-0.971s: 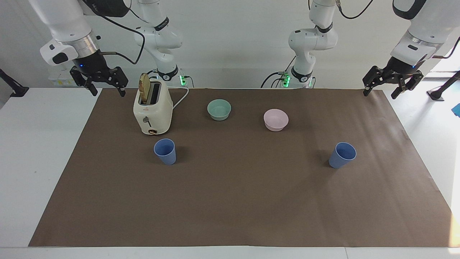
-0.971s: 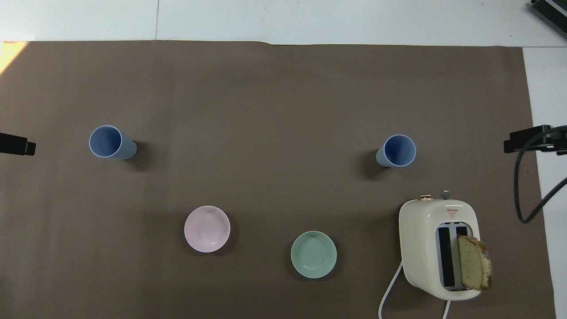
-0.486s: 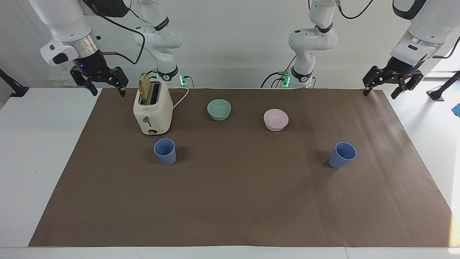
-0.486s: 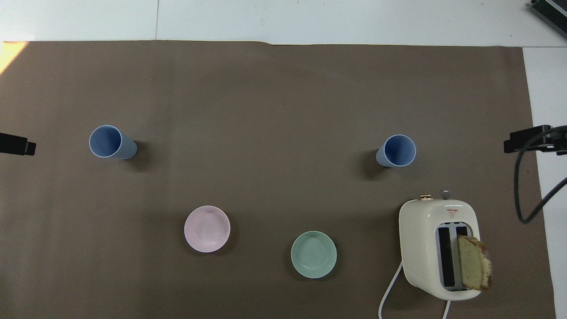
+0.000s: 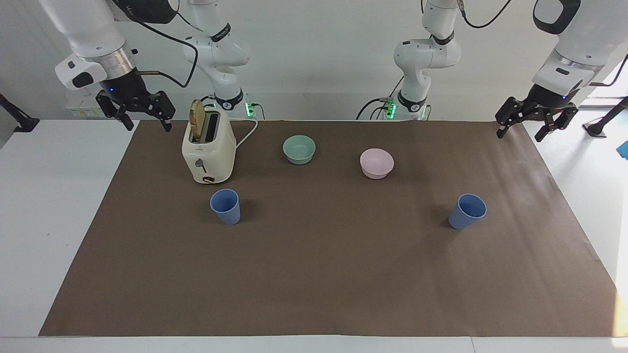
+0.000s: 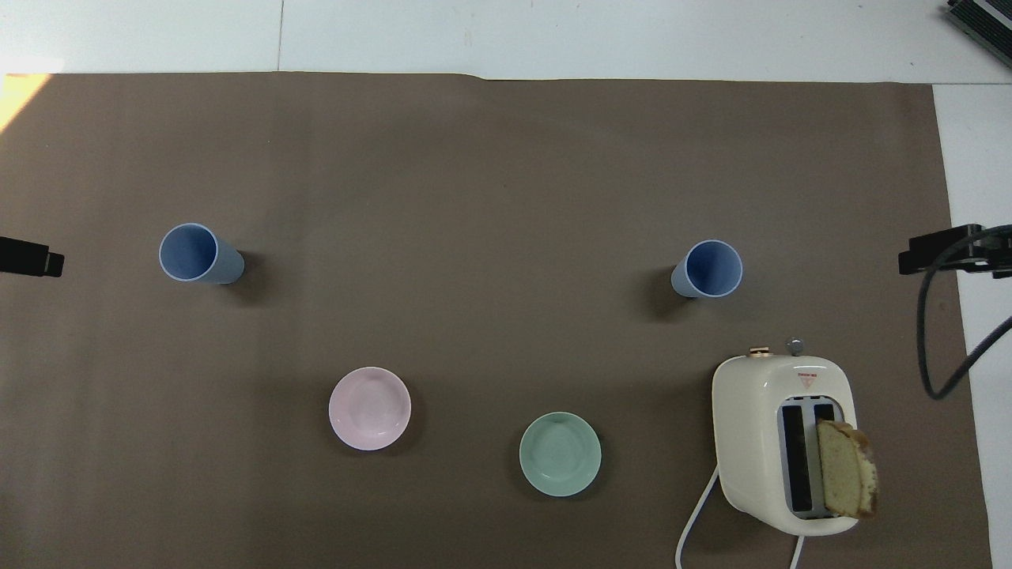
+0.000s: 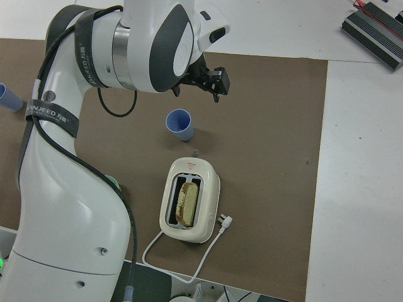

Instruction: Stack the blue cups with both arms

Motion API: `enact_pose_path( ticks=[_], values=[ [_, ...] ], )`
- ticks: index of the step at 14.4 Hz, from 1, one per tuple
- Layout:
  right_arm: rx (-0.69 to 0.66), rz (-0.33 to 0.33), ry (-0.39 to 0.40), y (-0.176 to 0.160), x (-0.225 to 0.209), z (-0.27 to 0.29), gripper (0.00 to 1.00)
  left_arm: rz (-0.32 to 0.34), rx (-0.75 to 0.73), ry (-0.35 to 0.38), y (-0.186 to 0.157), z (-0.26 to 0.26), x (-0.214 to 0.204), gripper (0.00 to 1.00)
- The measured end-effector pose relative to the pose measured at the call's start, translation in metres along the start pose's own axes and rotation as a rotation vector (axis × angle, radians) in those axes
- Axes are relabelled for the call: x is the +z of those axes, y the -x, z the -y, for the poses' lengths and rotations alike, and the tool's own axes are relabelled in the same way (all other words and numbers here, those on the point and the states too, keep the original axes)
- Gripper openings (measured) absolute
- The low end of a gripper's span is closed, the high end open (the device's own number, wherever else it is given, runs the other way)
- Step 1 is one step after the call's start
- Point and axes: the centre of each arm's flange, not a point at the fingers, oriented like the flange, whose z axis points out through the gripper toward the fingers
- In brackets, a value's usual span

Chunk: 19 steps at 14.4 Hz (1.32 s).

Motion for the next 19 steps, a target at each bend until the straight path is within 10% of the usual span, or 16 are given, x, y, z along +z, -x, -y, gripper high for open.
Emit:
enact_pose_path(
  ticks=[13,19],
  values=[
    [0.000,0.003,0.000,0.000,0.001,0.000,1.00,0.024,0.028,-0.003,-0.025,0.020,0.206,1.00],
    [0.000,0.003,0.000,0.000,0.002,0.000,1.00,0.012,0.006,0.009,-0.023,0.020,0.237,1.00]
  ],
)
